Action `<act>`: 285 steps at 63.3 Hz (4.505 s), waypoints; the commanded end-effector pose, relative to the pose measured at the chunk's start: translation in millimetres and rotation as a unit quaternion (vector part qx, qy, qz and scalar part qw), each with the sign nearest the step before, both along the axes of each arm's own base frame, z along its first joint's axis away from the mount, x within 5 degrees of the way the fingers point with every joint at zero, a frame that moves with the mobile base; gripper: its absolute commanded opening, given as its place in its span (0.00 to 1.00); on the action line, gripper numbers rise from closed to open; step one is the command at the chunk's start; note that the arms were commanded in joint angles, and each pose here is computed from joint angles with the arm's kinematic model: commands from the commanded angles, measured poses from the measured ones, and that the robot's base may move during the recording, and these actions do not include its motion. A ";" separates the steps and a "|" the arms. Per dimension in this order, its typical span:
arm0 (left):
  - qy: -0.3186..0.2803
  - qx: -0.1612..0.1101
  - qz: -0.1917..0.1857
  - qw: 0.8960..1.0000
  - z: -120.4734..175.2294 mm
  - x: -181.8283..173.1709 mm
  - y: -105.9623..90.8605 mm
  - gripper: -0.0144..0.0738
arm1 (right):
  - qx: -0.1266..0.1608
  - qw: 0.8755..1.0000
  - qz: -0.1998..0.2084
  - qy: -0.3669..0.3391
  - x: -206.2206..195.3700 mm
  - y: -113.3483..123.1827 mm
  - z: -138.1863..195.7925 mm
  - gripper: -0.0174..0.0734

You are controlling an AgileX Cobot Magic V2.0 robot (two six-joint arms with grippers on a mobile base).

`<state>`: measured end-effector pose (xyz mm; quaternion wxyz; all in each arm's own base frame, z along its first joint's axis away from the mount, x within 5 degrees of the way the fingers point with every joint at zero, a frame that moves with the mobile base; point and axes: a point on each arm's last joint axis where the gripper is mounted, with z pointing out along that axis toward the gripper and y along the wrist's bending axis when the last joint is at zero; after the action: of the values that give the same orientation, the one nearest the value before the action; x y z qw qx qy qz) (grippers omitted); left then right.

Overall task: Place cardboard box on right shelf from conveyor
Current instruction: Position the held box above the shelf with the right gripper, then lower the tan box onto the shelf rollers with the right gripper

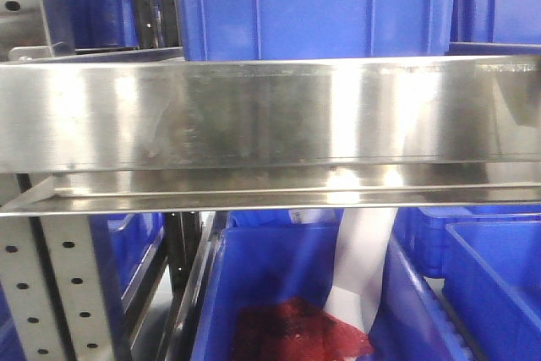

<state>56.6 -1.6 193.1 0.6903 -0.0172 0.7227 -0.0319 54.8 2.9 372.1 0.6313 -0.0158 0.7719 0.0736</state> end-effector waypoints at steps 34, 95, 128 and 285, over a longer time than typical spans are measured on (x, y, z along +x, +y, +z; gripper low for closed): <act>-0.048 -0.006 0.003 0.999 9.0 -1.0 0.6 0.03 | -0.002 0.999 0.003 -0.055 1.6 0.8 16.9 0.42; -0.048 -0.006 0.003 0.999 9.0 -1.0 0.6 0.03 | -0.258 0.963 0.048 -0.067 105.0 30.2 99.7 0.42; -0.048 -0.006 0.003 0.999 9.0 -1.0 0.6 0.03 | -0.583 0.774 0.236 -0.067 199.6 108.4 64.2 0.42; -0.048 -0.006 0.003 0.999 9.0 -1.0 0.6 0.03 | -0.481 0.827 0.289 -0.043 185.0 117.6 55.4 0.88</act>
<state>56.6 -1.6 193.1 0.6903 -0.0172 0.7227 -0.0319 255.2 124.4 393.9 0.4566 -0.5654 0.6776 -0.1126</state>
